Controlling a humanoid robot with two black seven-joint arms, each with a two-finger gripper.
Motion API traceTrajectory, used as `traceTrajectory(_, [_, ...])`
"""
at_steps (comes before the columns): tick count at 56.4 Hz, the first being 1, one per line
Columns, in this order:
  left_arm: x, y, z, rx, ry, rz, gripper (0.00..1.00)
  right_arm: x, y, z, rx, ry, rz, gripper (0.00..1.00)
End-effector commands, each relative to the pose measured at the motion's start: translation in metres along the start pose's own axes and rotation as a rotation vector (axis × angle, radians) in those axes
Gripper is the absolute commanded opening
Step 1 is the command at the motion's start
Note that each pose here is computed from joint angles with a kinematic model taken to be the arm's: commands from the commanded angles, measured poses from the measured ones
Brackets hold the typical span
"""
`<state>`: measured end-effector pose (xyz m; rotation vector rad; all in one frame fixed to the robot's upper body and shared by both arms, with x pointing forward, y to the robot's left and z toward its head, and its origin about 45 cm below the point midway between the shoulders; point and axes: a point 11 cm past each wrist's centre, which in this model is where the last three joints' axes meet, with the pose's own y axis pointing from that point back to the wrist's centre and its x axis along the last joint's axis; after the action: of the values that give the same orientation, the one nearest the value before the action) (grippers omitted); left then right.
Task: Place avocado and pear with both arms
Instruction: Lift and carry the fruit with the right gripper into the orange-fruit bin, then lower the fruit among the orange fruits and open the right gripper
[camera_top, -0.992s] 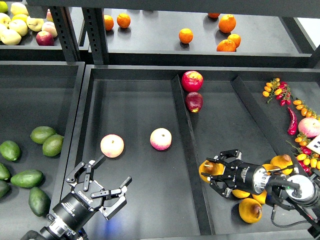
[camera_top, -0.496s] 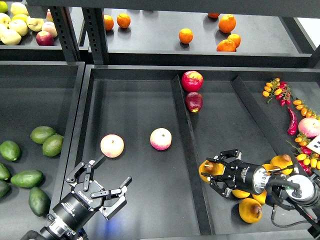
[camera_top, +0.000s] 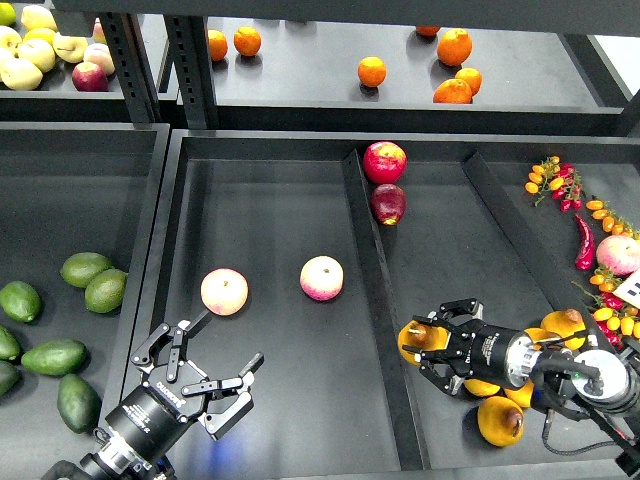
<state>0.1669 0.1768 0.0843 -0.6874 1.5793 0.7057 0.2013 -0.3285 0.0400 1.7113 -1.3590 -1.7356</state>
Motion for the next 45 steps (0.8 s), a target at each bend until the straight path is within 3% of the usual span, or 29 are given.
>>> traceTrajectory(1, [0.000, 0.000, 0.000, 0.000, 0.000, 0.000, 0.99, -0.001, -0.003, 0.002, -0.003, -0.002, -0.002, 0.59])
traceTrajectory(18, [0.000, 0.000, 0.000, -0.001, -0.001, -0.001, 0.99, -0.008, 0.000, -0.010, 0.028, -0.003, -0.021, 0.67])
traceTrajectory(45, [0.000, 0.001, 0.002, -0.004, -0.004, 0.001, 0.99, -0.090, 0.020, -0.102, 0.363, -0.139, -0.335, 0.70])
